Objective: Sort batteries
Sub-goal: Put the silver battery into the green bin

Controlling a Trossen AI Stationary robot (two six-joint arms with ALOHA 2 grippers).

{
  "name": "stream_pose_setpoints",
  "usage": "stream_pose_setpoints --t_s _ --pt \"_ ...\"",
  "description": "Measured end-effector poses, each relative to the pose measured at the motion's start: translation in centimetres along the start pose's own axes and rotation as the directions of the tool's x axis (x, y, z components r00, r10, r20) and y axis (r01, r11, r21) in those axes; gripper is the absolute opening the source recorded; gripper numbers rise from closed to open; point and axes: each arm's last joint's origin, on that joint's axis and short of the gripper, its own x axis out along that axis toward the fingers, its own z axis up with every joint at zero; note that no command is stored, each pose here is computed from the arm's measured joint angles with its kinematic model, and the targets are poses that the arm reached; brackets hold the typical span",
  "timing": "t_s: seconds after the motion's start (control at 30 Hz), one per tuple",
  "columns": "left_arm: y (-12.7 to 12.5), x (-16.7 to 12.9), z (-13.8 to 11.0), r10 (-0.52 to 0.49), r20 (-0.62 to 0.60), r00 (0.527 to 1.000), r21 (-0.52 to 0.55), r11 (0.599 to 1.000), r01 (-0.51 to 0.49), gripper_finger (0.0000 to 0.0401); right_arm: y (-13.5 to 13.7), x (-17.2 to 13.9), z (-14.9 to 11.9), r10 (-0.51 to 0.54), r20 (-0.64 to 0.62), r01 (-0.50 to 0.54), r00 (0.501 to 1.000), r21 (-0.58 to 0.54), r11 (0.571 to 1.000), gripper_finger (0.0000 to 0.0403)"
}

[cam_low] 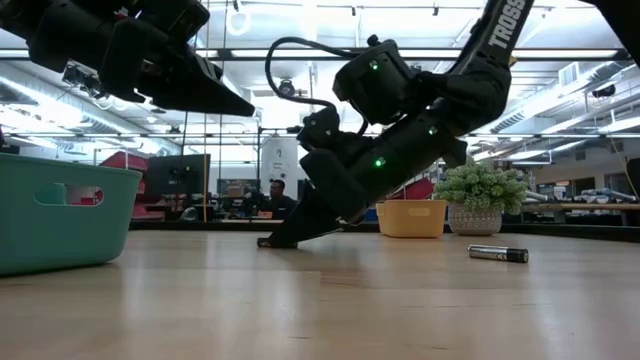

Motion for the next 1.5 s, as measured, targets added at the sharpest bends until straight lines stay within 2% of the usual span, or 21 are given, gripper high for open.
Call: stream_pose_setpoints --t_s 0.27,0.43,0.57,0.7,0.83,1.13,1.33,1.5 --pt "0.0 0.0 -0.4 -0.005 -0.036 0.999 -0.021 1.0 0.004 0.0 1.7 -1.4 1.2 0.037 0.06 -0.033 0.998 -0.057 0.998 0.0017" --pt "-0.1 0.0 -0.7 -0.009 -0.068 0.998 -0.045 0.999 0.006 0.0 2.8 -2.4 2.5 0.015 0.132 -0.004 0.991 -0.082 0.997 0.0015" --pt "-0.1 0.0 -0.7 -0.008 -0.066 0.998 -0.048 0.999 0.005 0.0 3.2 -2.5 2.4 -0.028 0.137 0.042 0.99 -0.097 0.994 0.0015" --pt "0.0 0.0 -0.8 0.022 -0.08 0.997 -0.056 0.998 -0.026 0.0003 3.3 -3.3 3.5 -0.08 0.2 0.108 0.977 -0.13 0.986 0.0015" --pt "0.0 -0.1 -1.2 0.028 -0.123 0.992 -0.046 0.998 -0.034 0.0028 3.4 -4.2 4.7 -0.089 0.251 0.131 0.964 -0.157 0.979 0.0015" --pt "-0.3 -0.2 -1.2 0.01 -0.119 0.993 -0.042 0.999 -0.015 0.0124 3.6 -5.9 7.0 -0.07 0.367 0.153 0.928 -0.204 0.967 0.0015" --pt "-0.4 -0.1 -0.2 -0.019 -0.024 1.0 -0.055 0.998 0.017 0.0135 3.6 -6.1 7.3 -0.063 0.403 0.162 0.913 -0.217 0.963 0.0015" --pt "-0.4 -0.1 -0.1 -0.031 -0.009 0.999 -0.055 0.998 0.03 0.0135 3.7 -6.1 7.4 -0.058 0.405 0.159 0.912 -0.219 0.963 0.0015"
